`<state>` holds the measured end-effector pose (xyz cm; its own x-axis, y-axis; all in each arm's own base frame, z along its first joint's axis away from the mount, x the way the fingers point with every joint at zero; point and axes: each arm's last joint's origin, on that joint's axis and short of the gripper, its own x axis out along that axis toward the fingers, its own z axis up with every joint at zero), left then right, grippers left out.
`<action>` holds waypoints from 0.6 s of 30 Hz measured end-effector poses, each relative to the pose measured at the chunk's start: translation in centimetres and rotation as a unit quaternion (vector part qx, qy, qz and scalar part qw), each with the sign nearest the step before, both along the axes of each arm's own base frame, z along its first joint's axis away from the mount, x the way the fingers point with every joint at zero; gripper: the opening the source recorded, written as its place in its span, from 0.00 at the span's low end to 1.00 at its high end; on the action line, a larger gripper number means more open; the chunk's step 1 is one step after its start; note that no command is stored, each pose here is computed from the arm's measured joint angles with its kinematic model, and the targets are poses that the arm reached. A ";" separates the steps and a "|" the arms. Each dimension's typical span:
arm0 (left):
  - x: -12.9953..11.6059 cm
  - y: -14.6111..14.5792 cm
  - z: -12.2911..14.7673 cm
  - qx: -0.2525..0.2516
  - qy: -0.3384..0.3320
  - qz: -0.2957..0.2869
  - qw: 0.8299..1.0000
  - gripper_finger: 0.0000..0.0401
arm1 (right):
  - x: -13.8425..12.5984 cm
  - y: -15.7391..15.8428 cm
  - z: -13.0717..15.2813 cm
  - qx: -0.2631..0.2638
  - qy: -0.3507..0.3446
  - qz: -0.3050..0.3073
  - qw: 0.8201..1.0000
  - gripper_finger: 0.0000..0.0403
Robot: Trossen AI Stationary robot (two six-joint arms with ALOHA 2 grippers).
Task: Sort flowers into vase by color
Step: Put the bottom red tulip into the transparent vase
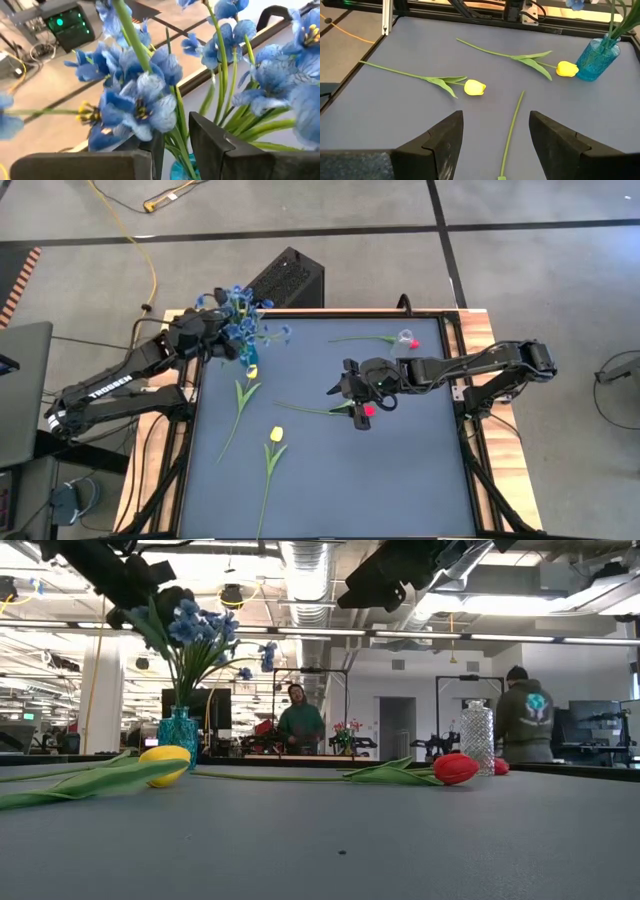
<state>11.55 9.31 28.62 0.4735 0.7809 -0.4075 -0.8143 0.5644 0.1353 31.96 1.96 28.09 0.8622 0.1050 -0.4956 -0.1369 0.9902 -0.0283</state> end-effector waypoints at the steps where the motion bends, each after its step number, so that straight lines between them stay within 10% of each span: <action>1: 0.0 0.0 0.1 0.005 0.005 -0.003 1.000 0.19 | 0.0 0.0 0.0 0.001 0.000 0.000 1.000 0.63; 18: -0.2 -0.1 2.3 0.000 -0.063 0.032 0.998 0.24 | 0.0 0.0 -0.1 0.002 0.004 -0.001 1.000 0.63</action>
